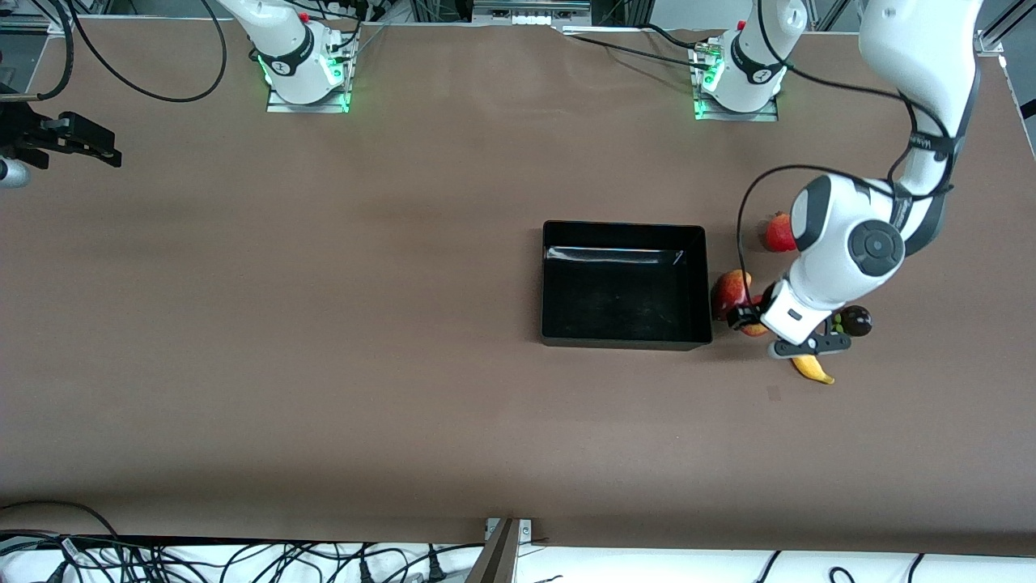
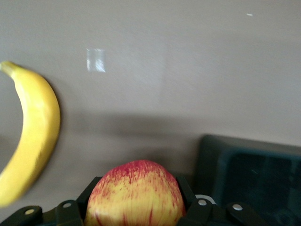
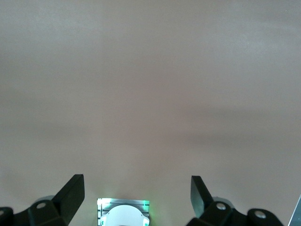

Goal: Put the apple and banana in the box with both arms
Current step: 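Carry the apple over the black box and lower it inside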

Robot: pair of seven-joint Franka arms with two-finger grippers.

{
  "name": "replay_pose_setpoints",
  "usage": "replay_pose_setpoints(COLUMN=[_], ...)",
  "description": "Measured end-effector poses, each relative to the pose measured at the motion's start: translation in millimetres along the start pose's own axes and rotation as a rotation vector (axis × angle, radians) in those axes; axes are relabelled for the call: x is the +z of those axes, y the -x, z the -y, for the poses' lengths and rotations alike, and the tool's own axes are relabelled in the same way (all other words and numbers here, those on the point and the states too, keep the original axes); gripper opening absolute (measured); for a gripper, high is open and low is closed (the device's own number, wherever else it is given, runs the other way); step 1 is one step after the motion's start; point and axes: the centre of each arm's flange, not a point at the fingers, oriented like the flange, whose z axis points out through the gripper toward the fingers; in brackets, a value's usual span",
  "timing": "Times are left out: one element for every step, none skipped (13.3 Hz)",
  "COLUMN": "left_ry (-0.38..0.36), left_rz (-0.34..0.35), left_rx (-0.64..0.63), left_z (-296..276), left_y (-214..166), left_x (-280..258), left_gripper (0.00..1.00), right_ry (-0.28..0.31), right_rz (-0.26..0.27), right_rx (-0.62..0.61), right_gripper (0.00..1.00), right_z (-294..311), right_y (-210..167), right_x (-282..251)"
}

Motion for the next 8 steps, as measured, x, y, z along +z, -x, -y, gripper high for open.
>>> replay_pose_setpoints(left_ry=[-0.007,-0.014,-0.020,-0.023,-0.026,-0.031,-0.036,-0.040], left_rz=[0.018,0.035,0.050,0.060,0.068,0.076,0.085,0.096], left_rx=[-0.003,-0.005,-0.009,-0.013,-0.020,-0.026,-0.024,-0.016], left_z=[-11,-23,-35,-48,-63,-79,-95,-111], left_y=[8,15,23,29,38,48,58,69], left_x=[-10,-15,-16,-15,-12,-7,-2,3], left_gripper=[0.68,0.68,0.68,0.68,0.68,0.68,0.68,0.68], right_ry=[0.000,0.000,0.000,0.000,0.000,0.000,0.000,0.000], right_rz=[0.000,0.000,0.000,0.000,0.000,0.000,0.000,0.000], right_rx=[0.000,0.000,0.000,0.000,0.000,-0.001,-0.001,-0.001], right_gripper=[1.00,1.00,1.00,1.00,1.00,1.00,1.00,1.00], right_z=[0,0,0,0,0,0,1,1], right_y=[0,0,0,0,0,0,0,0], right_x=[0,0,0,0,0,0,0,0])
